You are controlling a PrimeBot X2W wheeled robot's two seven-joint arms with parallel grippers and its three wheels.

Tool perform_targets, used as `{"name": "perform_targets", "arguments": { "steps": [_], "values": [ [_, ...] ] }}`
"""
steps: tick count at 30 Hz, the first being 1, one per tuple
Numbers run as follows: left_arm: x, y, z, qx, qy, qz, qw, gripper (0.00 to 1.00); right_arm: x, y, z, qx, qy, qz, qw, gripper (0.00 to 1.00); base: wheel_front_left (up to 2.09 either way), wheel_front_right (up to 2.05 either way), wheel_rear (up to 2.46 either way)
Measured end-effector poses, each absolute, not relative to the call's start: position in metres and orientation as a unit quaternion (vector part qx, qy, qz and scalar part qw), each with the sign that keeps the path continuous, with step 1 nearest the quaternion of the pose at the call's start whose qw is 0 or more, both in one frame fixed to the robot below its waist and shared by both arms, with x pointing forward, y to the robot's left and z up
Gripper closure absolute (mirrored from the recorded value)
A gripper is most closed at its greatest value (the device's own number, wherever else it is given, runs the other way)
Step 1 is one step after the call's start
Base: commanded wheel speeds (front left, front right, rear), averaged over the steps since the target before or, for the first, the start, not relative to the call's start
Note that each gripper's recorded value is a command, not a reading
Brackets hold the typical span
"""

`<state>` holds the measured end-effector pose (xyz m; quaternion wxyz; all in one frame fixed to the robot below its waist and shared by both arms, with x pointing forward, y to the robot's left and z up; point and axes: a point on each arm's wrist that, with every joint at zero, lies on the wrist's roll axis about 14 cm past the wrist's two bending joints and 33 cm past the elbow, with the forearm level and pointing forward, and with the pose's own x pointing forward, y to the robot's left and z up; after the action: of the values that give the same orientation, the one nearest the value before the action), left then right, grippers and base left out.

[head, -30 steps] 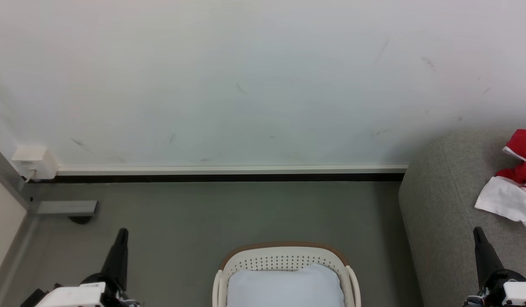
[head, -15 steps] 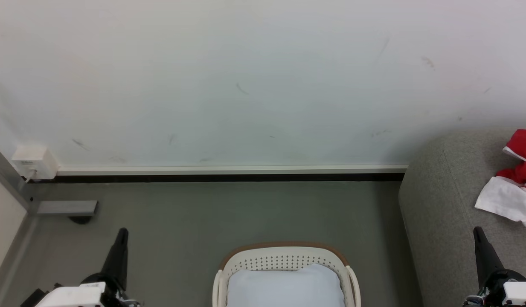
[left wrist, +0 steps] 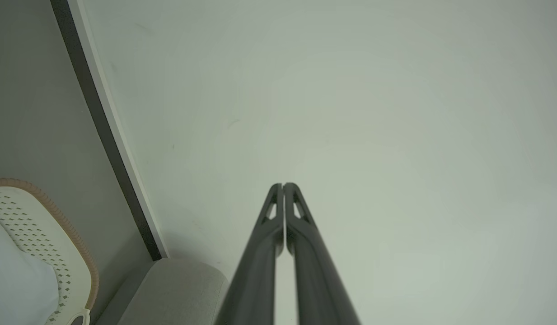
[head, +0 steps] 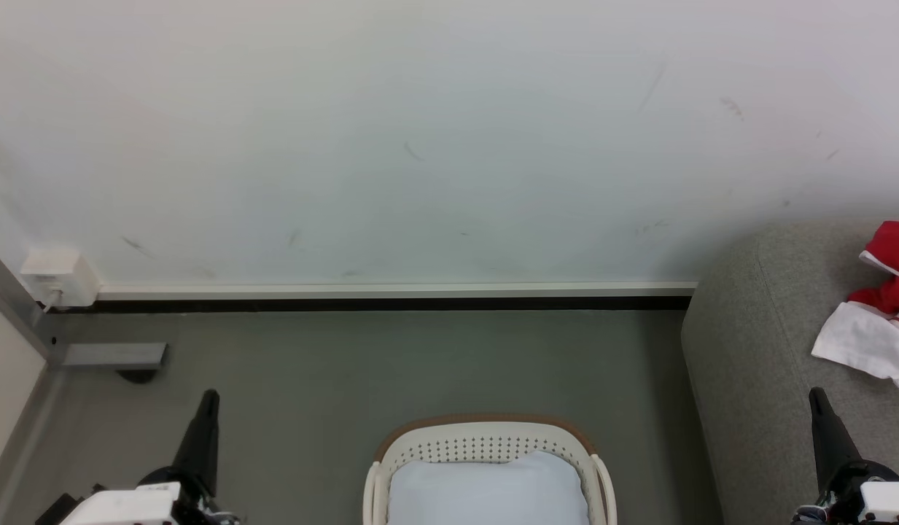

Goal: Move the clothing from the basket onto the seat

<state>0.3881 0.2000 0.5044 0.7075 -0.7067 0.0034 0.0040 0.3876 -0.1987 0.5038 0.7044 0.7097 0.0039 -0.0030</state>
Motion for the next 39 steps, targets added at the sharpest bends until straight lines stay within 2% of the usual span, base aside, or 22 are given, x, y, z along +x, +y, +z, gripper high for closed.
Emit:
{"name": "perform_targets", "arguments": {
  "steps": [39],
  "values": [
    [0.3882,0.2,0.5046,-0.707,0.003,0.004,0.707,1.0,0.3876,-0.1987,0.504,0.71,0.004,-0.003,0.704,1.0,0.0,0.0,0.0]
  ]
}}
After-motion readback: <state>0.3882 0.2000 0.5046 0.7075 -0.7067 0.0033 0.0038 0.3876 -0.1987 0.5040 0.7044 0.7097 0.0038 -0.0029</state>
